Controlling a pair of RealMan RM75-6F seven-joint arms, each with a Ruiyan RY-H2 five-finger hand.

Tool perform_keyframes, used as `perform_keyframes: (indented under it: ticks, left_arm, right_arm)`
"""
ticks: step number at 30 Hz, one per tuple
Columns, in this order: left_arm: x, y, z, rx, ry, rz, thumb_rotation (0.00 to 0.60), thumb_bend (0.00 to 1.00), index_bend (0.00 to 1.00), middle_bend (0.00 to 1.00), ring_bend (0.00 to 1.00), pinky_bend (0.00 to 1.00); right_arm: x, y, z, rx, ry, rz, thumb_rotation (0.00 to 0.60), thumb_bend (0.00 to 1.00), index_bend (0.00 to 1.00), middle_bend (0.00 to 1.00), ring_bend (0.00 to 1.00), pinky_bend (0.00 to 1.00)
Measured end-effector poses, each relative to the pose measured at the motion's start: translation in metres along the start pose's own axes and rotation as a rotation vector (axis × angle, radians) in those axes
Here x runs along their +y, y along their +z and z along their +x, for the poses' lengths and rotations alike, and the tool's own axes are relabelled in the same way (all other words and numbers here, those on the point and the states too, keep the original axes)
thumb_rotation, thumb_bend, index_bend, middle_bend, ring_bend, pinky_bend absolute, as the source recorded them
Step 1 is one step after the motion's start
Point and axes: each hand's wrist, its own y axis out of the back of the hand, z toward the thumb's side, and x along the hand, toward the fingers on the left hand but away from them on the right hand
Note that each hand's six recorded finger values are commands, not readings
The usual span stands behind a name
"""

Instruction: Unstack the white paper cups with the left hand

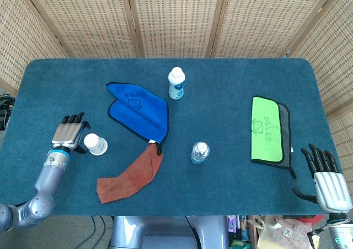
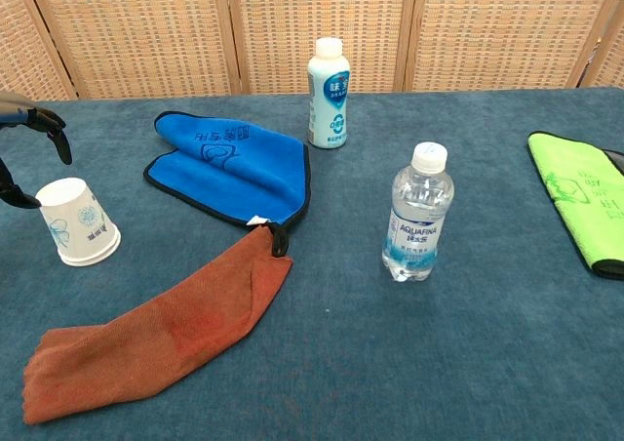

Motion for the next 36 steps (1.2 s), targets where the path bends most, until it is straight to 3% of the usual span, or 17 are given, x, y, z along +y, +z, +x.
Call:
perform_keyframes:
  ticks: [36]
  left_arm:
    - [-0.0071, 0.0045, 0.0098, 0.003, 0.003, -0.018, 0.6, 0.24, 0.37, 0.0, 0.0, 0.0]
  right_arm:
    - [0.0034, -0.0033, 0.0004, -0.011, -0.014, -0.005, 0.6, 0.12, 0.0, 0.0, 0.0, 0.0]
